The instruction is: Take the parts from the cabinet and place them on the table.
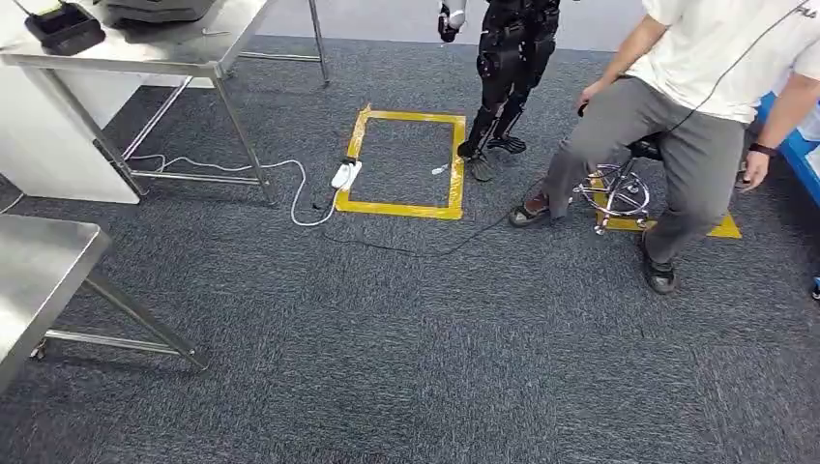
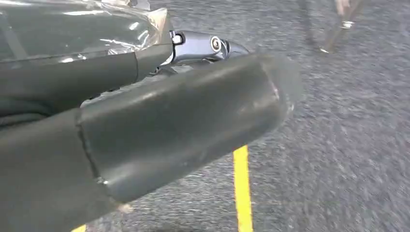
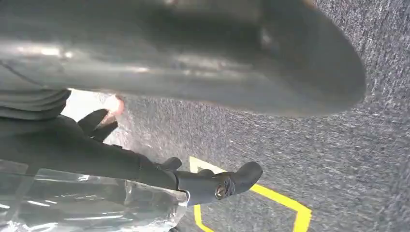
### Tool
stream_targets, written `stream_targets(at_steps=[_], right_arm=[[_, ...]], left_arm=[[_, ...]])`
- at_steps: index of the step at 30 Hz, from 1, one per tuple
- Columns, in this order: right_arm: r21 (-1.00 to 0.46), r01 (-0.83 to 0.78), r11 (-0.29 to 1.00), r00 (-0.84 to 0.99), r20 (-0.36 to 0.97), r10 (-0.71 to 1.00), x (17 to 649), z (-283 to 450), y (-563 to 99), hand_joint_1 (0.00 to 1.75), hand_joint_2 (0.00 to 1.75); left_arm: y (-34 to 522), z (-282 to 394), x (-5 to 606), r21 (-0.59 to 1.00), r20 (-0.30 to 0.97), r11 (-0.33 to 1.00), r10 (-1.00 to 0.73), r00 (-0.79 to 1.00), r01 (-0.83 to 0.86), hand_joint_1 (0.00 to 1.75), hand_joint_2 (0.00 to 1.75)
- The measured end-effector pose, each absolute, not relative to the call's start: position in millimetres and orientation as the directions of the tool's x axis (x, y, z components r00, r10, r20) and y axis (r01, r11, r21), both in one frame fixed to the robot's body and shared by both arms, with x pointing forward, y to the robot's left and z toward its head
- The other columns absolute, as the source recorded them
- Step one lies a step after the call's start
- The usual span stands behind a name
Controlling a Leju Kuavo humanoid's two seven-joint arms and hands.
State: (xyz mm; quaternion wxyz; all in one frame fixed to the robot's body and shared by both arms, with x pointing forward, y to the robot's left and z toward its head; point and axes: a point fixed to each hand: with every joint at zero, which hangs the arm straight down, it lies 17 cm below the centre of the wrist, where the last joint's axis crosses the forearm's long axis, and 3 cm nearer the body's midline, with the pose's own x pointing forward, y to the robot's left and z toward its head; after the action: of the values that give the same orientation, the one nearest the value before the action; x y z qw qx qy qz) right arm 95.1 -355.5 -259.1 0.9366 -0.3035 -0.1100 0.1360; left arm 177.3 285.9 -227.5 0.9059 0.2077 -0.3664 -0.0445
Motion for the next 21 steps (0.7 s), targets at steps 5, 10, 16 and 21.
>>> stream_targets(at_steps=[5,10,16,21], right_arm=[[-0.598,-0.194,0.778,0.937,0.122,0.328,94.2,-259.3,-354.9,0.00,0.00],[-0.598,-0.198,0.777,0.933,0.129,0.337,98.3,-258.9,-352.9,0.00,0.00],[-0.601,-0.209,0.772,0.925,0.136,0.356,103.8,-258.0,-353.1,0.00,0.00],[-0.601,-0.217,0.769,0.924,0.128,0.361,99.1,-258.7,-354.3,0.00,0.00]], left_arm=[[285.5,-226.4,179.9,0.408,0.650,0.910,-0.231,0.724,-0.075,0.00,0.00],[288.9,-227.1,177.4,0.412,0.647,0.908,-0.229,0.727,-0.080,0.00,0.00],[290.9,-227.4,176.2,0.413,0.646,0.907,-0.222,0.731,-0.089,0.00,0.00],[290.9,-225.4,182.1,0.410,0.654,0.907,-0.215,0.725,-0.101,0.00,0.00]])
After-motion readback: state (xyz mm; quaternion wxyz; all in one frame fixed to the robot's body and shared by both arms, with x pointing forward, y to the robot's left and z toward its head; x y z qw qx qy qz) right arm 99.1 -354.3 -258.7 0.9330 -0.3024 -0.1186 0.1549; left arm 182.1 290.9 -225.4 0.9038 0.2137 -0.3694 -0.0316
